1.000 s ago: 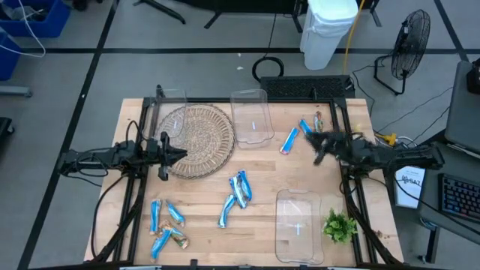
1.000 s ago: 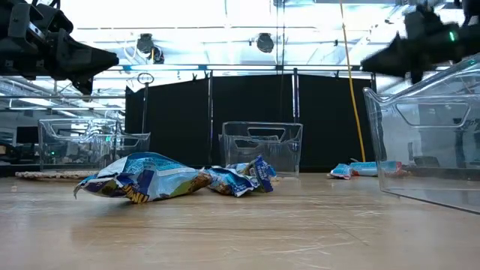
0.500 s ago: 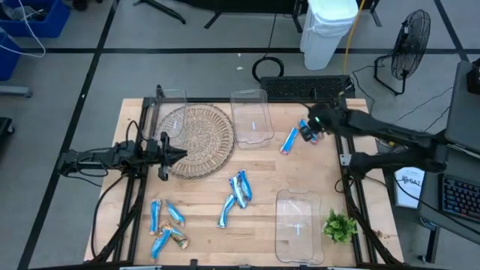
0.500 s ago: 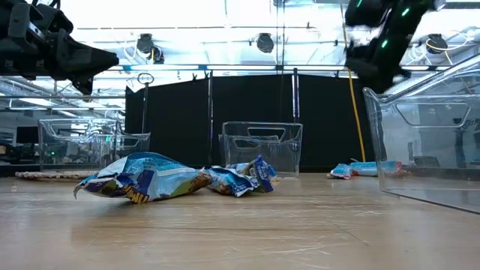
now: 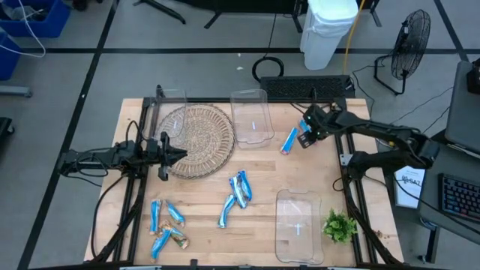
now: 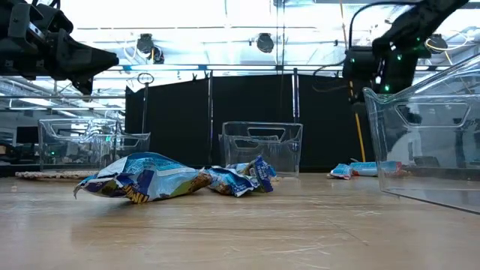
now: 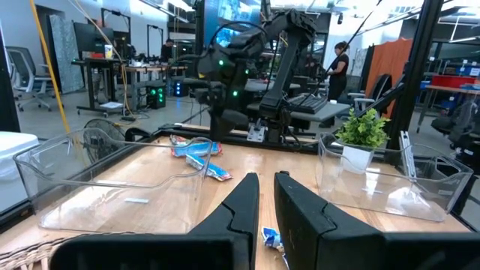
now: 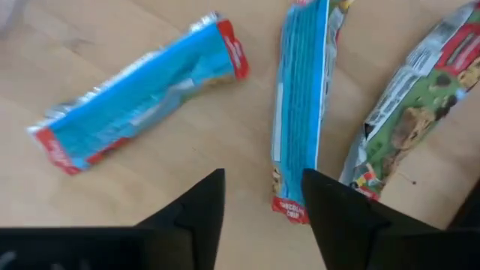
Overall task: Pick and place Granola Bars by type
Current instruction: Put the red granola bar into the top right transparent bin
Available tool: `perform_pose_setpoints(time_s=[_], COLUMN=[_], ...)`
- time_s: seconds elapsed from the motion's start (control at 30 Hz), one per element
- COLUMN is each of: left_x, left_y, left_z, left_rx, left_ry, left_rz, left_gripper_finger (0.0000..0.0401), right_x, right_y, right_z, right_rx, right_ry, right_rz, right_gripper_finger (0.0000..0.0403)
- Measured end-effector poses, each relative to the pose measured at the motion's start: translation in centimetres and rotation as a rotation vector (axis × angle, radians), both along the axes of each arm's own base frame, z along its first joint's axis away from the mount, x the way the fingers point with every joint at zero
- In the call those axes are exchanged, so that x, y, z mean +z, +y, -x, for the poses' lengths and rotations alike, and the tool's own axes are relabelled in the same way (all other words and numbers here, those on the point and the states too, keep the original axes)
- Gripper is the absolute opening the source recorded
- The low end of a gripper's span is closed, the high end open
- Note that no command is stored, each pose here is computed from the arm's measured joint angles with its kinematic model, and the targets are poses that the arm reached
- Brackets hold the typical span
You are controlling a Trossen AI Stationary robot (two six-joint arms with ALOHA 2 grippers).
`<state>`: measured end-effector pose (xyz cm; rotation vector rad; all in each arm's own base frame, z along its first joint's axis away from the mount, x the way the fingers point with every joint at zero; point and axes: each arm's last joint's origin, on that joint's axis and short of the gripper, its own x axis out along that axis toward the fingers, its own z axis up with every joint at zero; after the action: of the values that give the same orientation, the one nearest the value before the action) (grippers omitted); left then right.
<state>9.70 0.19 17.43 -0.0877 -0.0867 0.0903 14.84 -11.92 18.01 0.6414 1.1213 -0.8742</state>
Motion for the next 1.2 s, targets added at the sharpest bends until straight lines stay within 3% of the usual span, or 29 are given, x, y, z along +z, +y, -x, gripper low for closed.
perform_pose_setpoints(time_s=[0.2,0.47,0.73,0.97,1.2], left_x=[0.0,0.0,0.0,0.0,0.0], left_y=[0.0,0.0,0.0,0.0,0.0], left_z=[0.0,0.0,0.0,0.0,0.0], left_rx=[0.000,0.000,0.000,0.000,0.000], left_ry=[0.000,0.000,0.000,0.000,0.000], left_rz=[0.000,0.000,0.000,0.000,0.000], left_gripper_finger=[0.0049,0.0049,0.0049,0.0049,0.0049], right_x=[-1.7,-2.3,-3.7,-3.5,-3.5], right_y=[0.0,-0.2,0.4,0.0,0.0], right_z=[1.0,1.3,2.0,1.6,1.5], right_rx=[-0.017,-0.037,-0.052,-0.065,-0.049], right_ry=[0.058,0.052,0.073,0.021,0.017], right_rz=[0.040,0.069,0.040,0.076,0.086], right_gripper_finger=[0.0207,0.0206,0.0191,0.0169,0.0118])
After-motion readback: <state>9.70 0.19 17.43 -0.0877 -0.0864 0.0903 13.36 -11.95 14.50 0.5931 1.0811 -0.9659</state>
